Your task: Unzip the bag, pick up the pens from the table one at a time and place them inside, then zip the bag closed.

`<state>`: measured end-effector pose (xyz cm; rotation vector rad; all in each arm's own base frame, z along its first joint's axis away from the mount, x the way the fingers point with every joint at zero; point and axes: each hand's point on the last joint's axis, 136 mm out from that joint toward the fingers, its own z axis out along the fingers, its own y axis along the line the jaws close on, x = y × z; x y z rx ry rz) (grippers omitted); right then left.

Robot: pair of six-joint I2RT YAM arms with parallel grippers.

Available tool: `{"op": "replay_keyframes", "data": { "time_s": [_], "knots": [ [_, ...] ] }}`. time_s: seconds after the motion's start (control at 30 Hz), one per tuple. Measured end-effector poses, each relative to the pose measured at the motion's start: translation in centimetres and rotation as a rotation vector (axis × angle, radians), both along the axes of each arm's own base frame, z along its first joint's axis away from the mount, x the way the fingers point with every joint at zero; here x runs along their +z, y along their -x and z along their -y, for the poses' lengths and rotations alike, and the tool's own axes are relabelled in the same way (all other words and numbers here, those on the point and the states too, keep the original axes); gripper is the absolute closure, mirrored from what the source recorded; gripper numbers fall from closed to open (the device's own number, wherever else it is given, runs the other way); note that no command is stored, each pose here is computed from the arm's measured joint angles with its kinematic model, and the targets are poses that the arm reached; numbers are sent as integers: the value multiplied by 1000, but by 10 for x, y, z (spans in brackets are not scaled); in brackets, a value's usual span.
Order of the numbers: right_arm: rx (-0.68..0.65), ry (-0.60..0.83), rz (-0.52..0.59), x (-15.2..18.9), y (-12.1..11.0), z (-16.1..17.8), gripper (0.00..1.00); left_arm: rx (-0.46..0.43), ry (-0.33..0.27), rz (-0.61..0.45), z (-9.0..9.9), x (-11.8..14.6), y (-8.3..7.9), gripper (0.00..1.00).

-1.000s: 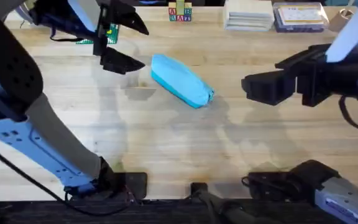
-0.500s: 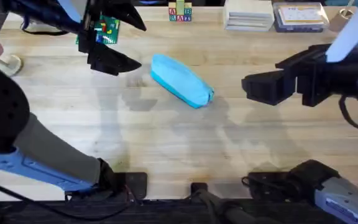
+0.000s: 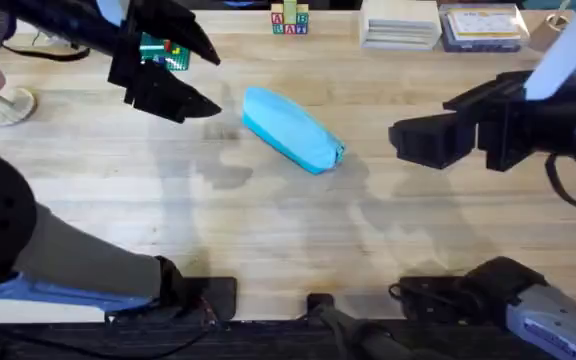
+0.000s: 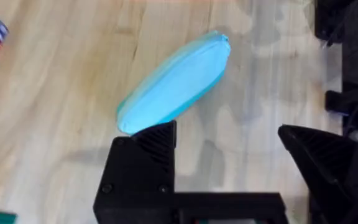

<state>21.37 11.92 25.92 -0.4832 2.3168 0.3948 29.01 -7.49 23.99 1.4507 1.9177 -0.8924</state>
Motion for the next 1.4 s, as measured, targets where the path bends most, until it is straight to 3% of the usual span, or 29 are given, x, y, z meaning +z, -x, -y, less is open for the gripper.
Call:
{"op": "replay_keyframes", "data": {
  "time_s": [0.2, 0.4, 0.77, 1.0, 1.1, 1.2, 1.4],
  "knots": [
    [0, 0, 0, 0, 0, 0, 4, 164, -63, -110, -11, -11, -17, 4],
    [0, 0, 0, 0, 0, 0, 4, 372, -64, -255, -17, -14, -34, 4],
    [0, 0, 0, 0, 0, 0, 4, 473, -49, -370, -18, -15, -35, 4],
    [0, 0, 0, 0, 0, 0, 4, 571, -131, -469, -29, -26, -29, 1],
    [0, 0, 0, 0, 0, 0, 4, 599, -156, -480, -31, -29, -31, 1],
    [0, 0, 0, 0, 0, 0, 4, 672, -212, -427, -34, -33, -43, 2],
    [0, 0, 0, 0, 0, 0, 4, 767, -229, -328, -26, -29, -30, 1]
  ]
}}
